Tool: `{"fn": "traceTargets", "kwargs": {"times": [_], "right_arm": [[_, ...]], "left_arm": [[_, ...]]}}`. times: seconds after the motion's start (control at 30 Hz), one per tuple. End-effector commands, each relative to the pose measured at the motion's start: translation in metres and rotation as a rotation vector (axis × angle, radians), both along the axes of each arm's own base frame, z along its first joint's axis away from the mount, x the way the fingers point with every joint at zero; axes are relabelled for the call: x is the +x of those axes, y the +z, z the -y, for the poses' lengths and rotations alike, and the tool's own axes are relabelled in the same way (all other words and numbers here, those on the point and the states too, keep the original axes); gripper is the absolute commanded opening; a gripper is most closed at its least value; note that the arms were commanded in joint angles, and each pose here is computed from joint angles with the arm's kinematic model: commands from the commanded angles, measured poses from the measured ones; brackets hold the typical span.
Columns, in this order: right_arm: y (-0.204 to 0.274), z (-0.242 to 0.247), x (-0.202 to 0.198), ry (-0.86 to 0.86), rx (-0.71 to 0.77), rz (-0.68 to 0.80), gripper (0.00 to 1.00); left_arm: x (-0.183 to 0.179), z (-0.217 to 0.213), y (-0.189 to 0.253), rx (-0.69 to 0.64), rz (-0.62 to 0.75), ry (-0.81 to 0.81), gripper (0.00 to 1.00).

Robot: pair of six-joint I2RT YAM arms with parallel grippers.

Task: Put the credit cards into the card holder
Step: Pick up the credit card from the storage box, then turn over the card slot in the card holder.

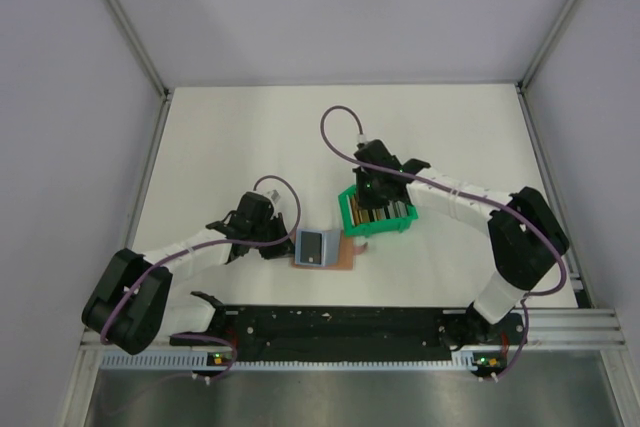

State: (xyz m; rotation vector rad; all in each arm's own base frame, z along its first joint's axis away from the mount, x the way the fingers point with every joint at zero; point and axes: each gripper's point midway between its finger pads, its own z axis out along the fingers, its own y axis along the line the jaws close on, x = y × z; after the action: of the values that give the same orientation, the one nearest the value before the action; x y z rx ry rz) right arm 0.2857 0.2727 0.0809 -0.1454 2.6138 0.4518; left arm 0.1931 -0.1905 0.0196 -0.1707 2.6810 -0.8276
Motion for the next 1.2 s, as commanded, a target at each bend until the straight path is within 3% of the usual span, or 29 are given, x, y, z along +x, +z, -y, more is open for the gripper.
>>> {"fn": "traceTargets", "kwargs": {"times": [0.0, 0.2, 0.4, 0.6, 0.83, 1.17], "right_arm": [[0.043, -0.014, 0.008, 0.005, 0.065, 0.088, 0.00], [0.072, 0.004, 0.013, -0.021, 0.025, 0.189, 0.00], [0.082, 0.013, 0.011, -0.143, -0.017, 0.184, 0.00], [0.101, 0.003, 0.007, -0.252, -0.185, 0.281, 0.00], [0.095, -0.011, 0.002, -0.256, -0.350, 0.294, 0.00], [0.090, -0.023, -0.003, -0.235, -0.393, 0.310, 0.00]], "left_arm": [[-0.006, -0.004, -0.009, 0.027, -0.020, -0.011, 0.00], [-0.005, -0.004, -0.007, 0.026, -0.016, -0.009, 0.00], [-0.006, -0.003, -0.007, 0.020, -0.020, -0.010, 0.00], [-0.007, -0.003, -0.008, 0.021, -0.030, -0.007, 0.00], [-0.007, -0.004, -0.007, 0.027, -0.037, 0.001, 0.00], [-0.010, -0.005, -0.008, 0.015, -0.042, 0.013, 0.00]]}}
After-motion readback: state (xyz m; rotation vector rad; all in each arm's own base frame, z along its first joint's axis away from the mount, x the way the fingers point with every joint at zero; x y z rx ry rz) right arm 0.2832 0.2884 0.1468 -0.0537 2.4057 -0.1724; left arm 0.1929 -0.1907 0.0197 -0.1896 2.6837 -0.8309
